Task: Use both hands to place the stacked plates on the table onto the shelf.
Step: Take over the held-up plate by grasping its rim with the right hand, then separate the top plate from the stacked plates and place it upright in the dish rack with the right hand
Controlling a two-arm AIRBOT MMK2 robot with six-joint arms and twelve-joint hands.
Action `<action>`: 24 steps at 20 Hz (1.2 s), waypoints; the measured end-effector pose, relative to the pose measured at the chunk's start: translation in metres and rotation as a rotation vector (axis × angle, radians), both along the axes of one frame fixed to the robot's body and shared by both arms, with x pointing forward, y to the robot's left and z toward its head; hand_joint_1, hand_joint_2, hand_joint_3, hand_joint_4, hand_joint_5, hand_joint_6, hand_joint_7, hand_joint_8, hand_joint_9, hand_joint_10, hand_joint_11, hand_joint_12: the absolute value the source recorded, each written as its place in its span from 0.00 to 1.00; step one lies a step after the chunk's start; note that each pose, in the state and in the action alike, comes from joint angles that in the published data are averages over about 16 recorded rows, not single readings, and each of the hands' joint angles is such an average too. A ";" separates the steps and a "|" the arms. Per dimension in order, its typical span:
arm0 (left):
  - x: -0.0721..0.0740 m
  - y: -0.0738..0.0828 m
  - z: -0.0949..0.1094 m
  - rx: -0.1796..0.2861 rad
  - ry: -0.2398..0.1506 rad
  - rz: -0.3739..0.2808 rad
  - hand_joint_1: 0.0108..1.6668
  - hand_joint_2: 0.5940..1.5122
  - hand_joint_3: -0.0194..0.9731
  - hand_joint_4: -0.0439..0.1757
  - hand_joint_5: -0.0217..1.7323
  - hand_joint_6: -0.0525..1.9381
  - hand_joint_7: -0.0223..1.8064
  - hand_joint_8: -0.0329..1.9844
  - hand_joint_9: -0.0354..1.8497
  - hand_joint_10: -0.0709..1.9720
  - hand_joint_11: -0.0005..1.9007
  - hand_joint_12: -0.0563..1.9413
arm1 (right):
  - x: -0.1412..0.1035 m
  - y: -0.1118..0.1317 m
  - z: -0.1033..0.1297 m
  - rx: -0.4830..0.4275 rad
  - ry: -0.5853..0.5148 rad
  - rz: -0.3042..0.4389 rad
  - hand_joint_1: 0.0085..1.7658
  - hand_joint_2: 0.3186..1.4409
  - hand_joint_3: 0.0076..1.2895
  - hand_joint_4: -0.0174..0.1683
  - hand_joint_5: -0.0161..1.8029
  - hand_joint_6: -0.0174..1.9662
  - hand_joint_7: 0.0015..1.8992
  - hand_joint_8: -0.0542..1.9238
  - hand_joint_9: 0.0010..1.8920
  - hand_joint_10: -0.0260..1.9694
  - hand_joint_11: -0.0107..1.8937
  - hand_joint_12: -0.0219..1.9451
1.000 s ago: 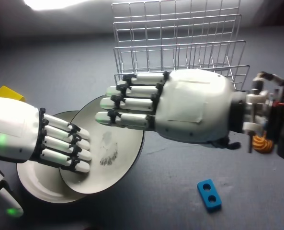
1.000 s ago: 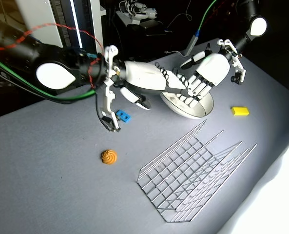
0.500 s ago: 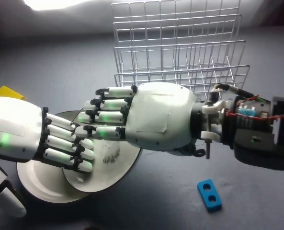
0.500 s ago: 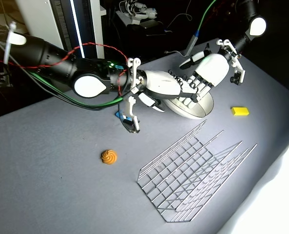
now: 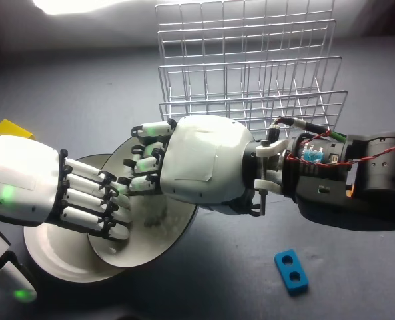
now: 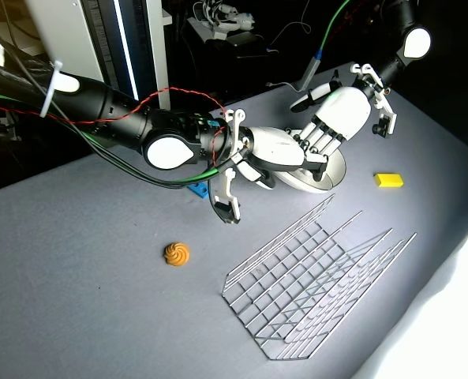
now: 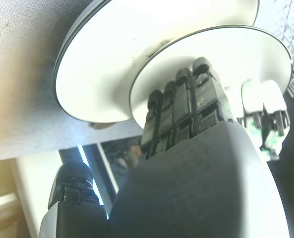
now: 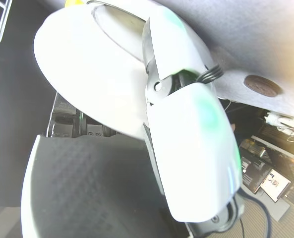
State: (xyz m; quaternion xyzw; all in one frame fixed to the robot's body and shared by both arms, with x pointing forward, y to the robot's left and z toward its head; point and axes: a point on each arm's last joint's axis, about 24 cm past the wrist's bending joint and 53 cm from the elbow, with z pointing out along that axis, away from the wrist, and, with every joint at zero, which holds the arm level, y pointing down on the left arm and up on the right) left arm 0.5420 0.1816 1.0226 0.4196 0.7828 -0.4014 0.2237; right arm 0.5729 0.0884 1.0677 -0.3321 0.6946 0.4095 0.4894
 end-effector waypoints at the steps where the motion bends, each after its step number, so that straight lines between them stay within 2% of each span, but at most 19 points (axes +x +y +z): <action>1: 0.000 0.000 0.000 0.000 0.000 0.000 0.00 0.57 0.03 0.18 0.07 0.03 0.05 0.01 0.06 0.04 0.02 0.05 | 0.000 0.001 0.000 0.003 -0.002 0.001 0.77 0.72 0.00 0.11 0.23 0.02 0.21 0.03 0.24 0.02 0.09 0.52; 5: 0.000 0.000 0.001 -0.002 -0.001 -0.001 0.00 0.57 0.03 0.18 0.07 0.03 0.05 0.01 0.06 0.04 0.02 0.05 | 0.001 0.004 0.003 0.019 -0.012 0.004 0.77 0.71 0.00 0.10 0.31 0.09 0.30 0.08 0.32 0.10 0.17 0.61; 10: 0.003 -0.001 0.005 -0.007 -0.012 -0.005 0.00 0.57 0.03 0.18 0.07 0.03 0.06 0.01 0.06 0.04 0.02 0.05 | 0.001 0.006 0.010 0.044 -0.029 0.010 0.78 0.67 0.00 0.09 0.38 0.23 0.39 0.19 0.39 0.27 0.28 0.63; 18: 0.022 -0.003 0.028 -0.038 -0.064 0.014 0.00 0.58 0.03 0.20 0.07 0.03 0.07 0.02 0.06 0.04 0.02 0.05 | 0.001 0.009 0.026 0.074 -0.050 0.017 0.78 0.61 0.00 0.09 0.43 0.44 0.46 0.36 0.45 0.54 0.40 0.67; 24: 0.043 0.006 0.052 -0.061 -0.110 0.058 0.00 0.58 0.03 0.21 0.08 0.03 0.07 0.02 0.06 0.04 0.02 0.06 | -0.002 0.010 0.045 0.084 -0.060 0.023 0.78 0.59 0.00 0.10 0.47 0.46 0.49 0.41 0.48 0.59 0.42 0.66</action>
